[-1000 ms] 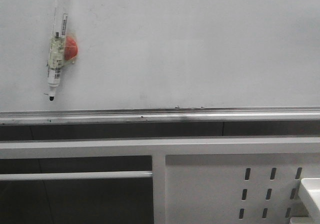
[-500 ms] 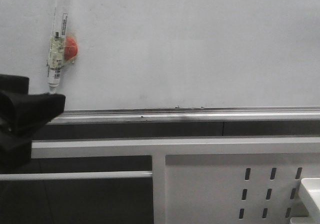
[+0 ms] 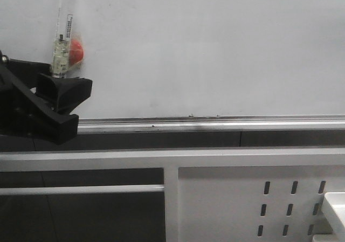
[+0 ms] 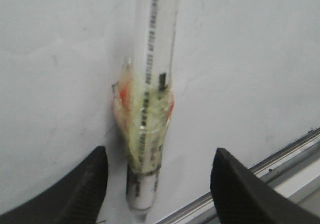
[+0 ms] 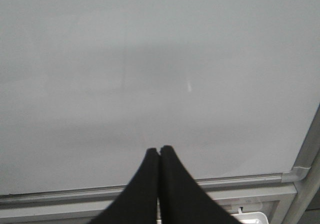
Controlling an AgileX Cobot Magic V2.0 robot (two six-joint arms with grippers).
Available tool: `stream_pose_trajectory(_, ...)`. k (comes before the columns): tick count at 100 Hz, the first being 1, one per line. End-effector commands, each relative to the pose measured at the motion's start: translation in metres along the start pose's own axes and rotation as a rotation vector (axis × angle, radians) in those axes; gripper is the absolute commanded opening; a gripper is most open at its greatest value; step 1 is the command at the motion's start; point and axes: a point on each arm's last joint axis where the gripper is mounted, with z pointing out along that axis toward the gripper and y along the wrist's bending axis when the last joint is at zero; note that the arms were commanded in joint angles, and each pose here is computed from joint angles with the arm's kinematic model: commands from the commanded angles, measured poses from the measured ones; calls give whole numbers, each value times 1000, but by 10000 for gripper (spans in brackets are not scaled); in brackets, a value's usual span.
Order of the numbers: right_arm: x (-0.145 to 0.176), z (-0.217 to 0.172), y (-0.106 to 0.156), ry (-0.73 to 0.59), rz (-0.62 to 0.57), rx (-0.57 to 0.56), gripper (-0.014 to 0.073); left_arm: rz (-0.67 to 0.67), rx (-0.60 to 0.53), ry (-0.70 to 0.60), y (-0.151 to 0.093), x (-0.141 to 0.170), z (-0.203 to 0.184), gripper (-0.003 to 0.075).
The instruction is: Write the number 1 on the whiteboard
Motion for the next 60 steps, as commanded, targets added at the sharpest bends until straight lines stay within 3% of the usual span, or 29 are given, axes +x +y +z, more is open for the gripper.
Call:
stream_pose_trajectory(1, -16, -2, 2, -105, -20, -10, -69, -18, -79, -250, 5, -29, 1, 373)
stream_pose_trajectory(7, -16, -2, 2, -106, -20, -10, -69, -26, -105, -236, 7, -26, 2, 265)
stream_pose_trajectory(16, -16, -2, 2, -106, -20, -10, -69, -29, -118, -225, 9, -25, 1, -20)
stream_pose_trajectory(28, -16, -2, 4, -104, -29, -34, -69, -5, -78, -220, 6, -22, -2, -20)
stream_pose_trajectory(36, -14, -2, 9, -86, -154, -89, -69, 68, 0, -233, -1, -21, -4, -20)
stream_pose_trajectory(53, -9, -7, 34, -96, -414, -364, -69, 198, 175, -242, -18, -20, -7, -20)
stream_pose_trajectory(60, -8, -10, 39, -105, -447, -432, -69, 218, 227, -224, -22, -19, -8, -20)
